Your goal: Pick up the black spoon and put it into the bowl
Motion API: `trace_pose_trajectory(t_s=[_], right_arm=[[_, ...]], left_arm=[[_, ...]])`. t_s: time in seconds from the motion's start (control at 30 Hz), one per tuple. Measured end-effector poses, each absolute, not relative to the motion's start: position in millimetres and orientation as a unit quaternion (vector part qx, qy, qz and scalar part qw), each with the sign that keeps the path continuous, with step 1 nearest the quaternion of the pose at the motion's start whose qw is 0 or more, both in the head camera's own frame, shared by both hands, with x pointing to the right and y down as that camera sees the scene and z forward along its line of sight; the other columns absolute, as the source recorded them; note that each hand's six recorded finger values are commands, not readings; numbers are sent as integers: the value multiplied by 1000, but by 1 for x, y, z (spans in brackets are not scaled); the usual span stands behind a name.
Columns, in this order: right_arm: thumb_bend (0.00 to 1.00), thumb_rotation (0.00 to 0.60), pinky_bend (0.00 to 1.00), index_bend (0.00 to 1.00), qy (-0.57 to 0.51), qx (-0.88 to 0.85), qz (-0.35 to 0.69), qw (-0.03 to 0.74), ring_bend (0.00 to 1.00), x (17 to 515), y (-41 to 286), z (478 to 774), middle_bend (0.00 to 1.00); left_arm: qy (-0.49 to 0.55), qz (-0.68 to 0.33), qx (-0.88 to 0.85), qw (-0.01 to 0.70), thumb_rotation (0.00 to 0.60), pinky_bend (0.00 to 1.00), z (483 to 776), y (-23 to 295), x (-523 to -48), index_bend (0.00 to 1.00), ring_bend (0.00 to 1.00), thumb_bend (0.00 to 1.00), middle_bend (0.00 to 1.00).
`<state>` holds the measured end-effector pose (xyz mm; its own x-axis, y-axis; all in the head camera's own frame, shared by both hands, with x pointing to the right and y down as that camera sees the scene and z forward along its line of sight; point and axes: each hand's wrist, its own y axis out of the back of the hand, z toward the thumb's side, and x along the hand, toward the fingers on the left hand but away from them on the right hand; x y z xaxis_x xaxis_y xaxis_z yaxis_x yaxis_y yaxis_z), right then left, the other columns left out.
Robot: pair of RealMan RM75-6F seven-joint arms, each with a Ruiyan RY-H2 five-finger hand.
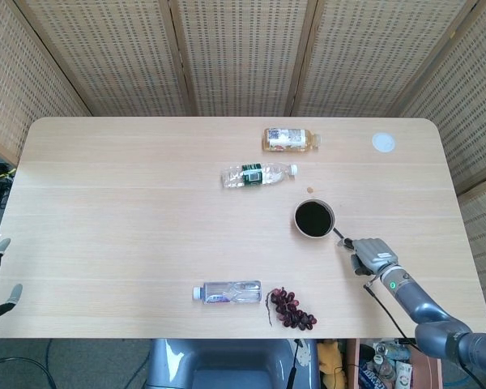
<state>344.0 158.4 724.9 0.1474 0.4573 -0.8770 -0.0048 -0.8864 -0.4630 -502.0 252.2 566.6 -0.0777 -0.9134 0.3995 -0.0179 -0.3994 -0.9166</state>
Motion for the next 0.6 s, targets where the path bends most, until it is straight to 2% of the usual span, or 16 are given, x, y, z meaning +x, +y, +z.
trace_pose_trajectory(t_s=[0.6], right_arm=[[944,600,1000,252,-151,-716,659,173,970,365,157,736,919]], left_arm=[[409,-607,-577,362,600,0,566,253,-501,0,0,361,0]])
